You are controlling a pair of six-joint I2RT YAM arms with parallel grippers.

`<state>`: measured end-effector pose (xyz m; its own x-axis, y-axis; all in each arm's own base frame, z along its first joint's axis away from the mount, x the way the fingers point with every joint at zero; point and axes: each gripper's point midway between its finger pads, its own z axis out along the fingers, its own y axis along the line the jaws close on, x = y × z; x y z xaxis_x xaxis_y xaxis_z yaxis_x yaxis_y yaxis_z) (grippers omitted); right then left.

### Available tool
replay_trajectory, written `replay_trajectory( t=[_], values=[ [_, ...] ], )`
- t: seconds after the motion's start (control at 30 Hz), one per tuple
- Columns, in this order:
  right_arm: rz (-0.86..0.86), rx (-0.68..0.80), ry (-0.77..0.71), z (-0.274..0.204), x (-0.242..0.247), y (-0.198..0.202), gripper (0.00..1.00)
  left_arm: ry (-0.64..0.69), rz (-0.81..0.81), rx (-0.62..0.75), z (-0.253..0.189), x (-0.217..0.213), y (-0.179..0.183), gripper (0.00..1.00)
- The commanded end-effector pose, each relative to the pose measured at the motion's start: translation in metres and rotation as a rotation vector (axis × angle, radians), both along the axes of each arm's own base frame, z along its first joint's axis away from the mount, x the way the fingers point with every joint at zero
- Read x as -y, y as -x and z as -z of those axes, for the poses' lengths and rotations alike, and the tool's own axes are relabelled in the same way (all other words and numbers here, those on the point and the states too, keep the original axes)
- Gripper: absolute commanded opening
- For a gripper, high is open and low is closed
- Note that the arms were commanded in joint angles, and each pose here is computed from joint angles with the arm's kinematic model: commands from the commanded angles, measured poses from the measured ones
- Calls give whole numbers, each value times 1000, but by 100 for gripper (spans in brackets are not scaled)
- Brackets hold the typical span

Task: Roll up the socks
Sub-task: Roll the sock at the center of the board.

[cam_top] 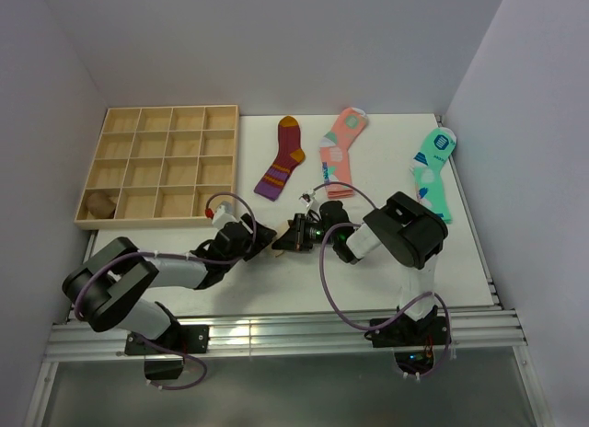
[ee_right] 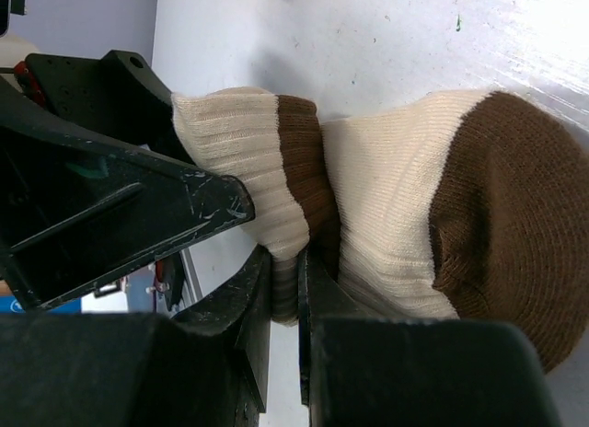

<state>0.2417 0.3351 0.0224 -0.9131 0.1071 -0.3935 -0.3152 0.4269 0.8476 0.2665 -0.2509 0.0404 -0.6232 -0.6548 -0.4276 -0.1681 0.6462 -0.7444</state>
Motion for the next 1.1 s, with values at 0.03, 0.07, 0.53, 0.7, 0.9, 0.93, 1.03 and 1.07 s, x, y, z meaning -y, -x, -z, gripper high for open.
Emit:
replay_trajectory(
  t=[0.03,0.07,0.53,0.7,0.9,0.93,1.03,1.07],
  values=[
    [9,-215,229,75,33,36,0,-66,30,-50,22,-3,7,66],
    [2,-216,226,74,32,37,0,-71,30,-56,24,-3,7,63],
    [3,-147,227,54,32,30,14,-110,33,-68,29,-7,8,7],
    [49,-53,225,25,39,22,29,-122,35,-70,30,-7,9,0],
    [151,34,251,6,54,10,34,-139,32,-70,28,-9,7,0],
    [165,53,242,-1,55,7,34,-142,33,-70,28,-10,8,0],
    [219,57,290,2,65,0,34,-140,34,-66,26,-10,7,0],
    [229,60,310,4,67,-3,34,-139,34,-65,26,-10,7,0]
  ],
)
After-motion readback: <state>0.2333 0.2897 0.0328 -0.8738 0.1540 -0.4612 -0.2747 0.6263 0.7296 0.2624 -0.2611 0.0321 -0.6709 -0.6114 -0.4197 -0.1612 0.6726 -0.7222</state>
